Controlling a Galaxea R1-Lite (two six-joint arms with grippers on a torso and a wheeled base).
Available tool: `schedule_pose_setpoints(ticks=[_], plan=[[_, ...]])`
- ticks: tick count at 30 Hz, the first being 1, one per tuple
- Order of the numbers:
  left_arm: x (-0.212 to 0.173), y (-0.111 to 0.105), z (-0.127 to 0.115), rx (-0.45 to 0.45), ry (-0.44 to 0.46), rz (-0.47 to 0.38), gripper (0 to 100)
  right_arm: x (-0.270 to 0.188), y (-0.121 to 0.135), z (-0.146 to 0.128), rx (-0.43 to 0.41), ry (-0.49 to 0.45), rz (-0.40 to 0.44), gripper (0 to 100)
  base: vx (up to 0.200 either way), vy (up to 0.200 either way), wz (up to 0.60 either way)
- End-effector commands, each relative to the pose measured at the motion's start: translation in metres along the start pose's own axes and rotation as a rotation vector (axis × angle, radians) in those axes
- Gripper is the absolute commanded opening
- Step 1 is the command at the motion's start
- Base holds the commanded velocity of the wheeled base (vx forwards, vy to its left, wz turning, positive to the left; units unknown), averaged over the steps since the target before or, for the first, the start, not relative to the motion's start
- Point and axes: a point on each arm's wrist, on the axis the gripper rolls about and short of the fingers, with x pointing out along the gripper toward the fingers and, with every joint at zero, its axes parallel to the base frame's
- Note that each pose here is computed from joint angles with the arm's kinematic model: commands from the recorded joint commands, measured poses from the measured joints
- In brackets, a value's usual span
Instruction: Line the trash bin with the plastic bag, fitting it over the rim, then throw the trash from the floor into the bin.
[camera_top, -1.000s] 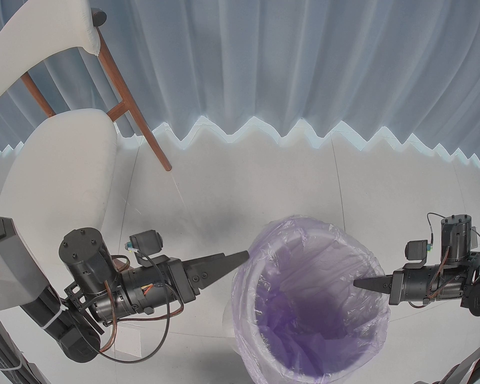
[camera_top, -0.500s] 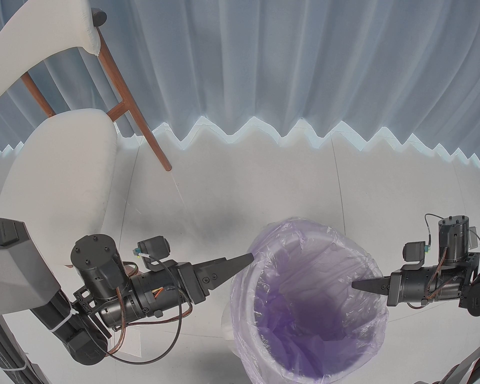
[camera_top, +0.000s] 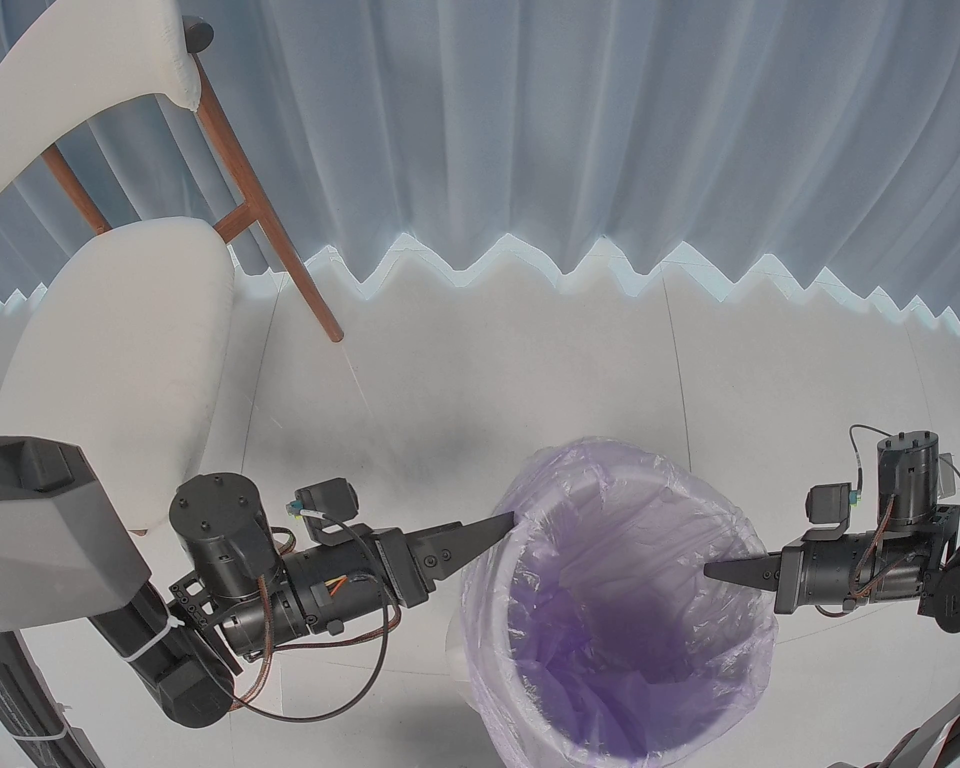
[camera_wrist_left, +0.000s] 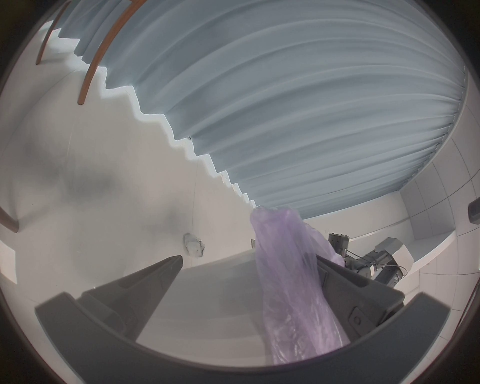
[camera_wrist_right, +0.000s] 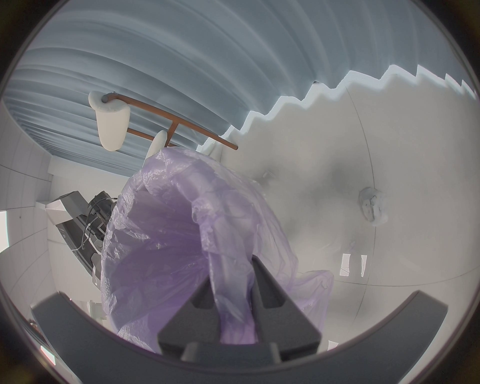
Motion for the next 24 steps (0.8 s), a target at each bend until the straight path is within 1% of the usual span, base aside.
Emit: schedule_pose_setpoints(ticks=[1, 2, 3, 4, 15, 20, 24], plan=[[0.011, 0.01, -0.001, -0.004, -0.017, 0.032, 100, -0.003, 0.002, -0.001, -0.008, -0.007, 0.003, 0, 0.0, 0.0, 0.0], [0.011, 0.01, -0.001, -0.004, -0.017, 0.032, 100, -0.003, 0.002, -0.001, -0.008, -0.007, 0.003, 0, 0.0, 0.0, 0.0], [0.015, 0.009, 0.005, 0.005, -0.056, 0.036, 100, -0.004, 0.002, -0.001, -0.009, -0.01, 0.004, 0, 0.0, 0.0, 0.0], [0.018, 0.009, 0.006, 0.009, -0.065, 0.034, 0, -0.004, 0.002, 0.0, -0.012, -0.011, 0.004, 0, 0.0, 0.0, 0.0], [0.021, 0.008, 0.008, 0.013, -0.07, 0.021, 0, -0.004, 0.002, -0.005, -0.008, 0.002, 0.003, 0, 0.0, 0.0, 0.0], [0.022, 0.008, 0.008, 0.012, -0.07, 0.019, 0, -0.005, 0.005, -0.004, -0.018, -0.003, 0.014, 0, 0.0, 0.0, 0.0], [0.023, 0.014, 0.005, 0.004, -0.06, 0.035, 0, -0.008, 0.012, 0.001, -0.035, -0.03, 0.037, 0, 0.0, 0.0, 0.0]])
